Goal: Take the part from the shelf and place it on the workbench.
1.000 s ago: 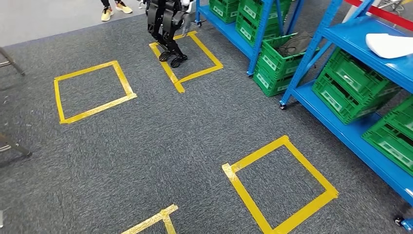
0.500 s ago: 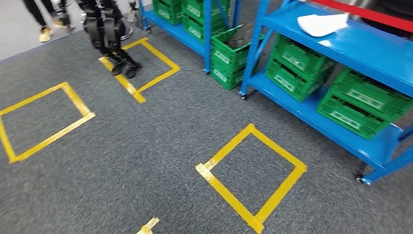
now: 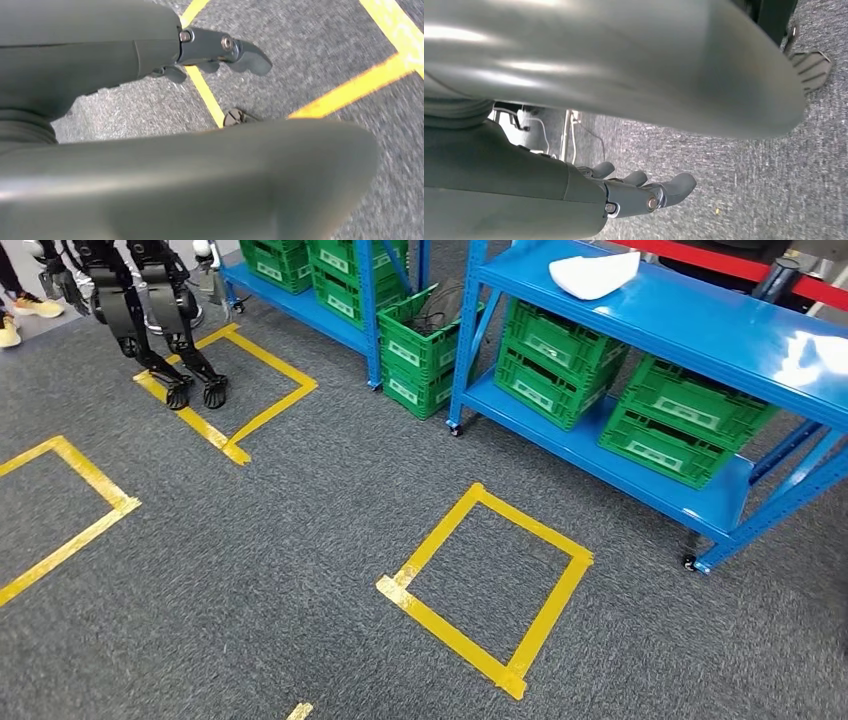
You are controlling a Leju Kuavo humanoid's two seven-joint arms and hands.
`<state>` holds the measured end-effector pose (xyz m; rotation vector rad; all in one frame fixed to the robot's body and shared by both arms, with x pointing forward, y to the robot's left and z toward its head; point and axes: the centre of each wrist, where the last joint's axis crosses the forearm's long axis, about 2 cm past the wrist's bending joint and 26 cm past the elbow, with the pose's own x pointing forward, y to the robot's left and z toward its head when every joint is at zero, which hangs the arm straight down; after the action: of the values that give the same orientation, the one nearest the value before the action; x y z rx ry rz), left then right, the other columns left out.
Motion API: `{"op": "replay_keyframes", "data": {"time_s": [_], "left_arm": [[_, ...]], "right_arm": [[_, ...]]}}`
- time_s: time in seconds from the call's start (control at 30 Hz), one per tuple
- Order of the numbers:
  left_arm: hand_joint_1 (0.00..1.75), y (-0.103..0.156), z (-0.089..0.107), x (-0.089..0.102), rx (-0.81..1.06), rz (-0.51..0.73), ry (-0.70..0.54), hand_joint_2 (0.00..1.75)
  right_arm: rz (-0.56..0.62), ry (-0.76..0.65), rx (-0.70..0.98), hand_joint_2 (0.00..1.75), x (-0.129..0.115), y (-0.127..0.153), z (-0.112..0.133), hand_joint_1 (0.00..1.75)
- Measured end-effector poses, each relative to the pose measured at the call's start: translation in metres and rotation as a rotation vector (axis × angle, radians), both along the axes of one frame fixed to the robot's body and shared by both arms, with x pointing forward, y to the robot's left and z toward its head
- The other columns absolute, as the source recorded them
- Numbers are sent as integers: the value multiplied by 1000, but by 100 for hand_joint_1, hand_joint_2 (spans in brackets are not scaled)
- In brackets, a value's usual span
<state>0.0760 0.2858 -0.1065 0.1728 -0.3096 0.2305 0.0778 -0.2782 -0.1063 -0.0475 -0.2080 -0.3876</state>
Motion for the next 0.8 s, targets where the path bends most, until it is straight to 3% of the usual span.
{"op": "replay_keyframes", "data": {"time_s": [0.37,0.8], "left_arm": [[0,-6,0,-1,-54,-27,11,0],[0,-6,0,0,29,-73,-10,0]], "right_arm": [[35,8,6,0,4,3,1,0],[22,42,-8,0,2,0,0,0]]}}
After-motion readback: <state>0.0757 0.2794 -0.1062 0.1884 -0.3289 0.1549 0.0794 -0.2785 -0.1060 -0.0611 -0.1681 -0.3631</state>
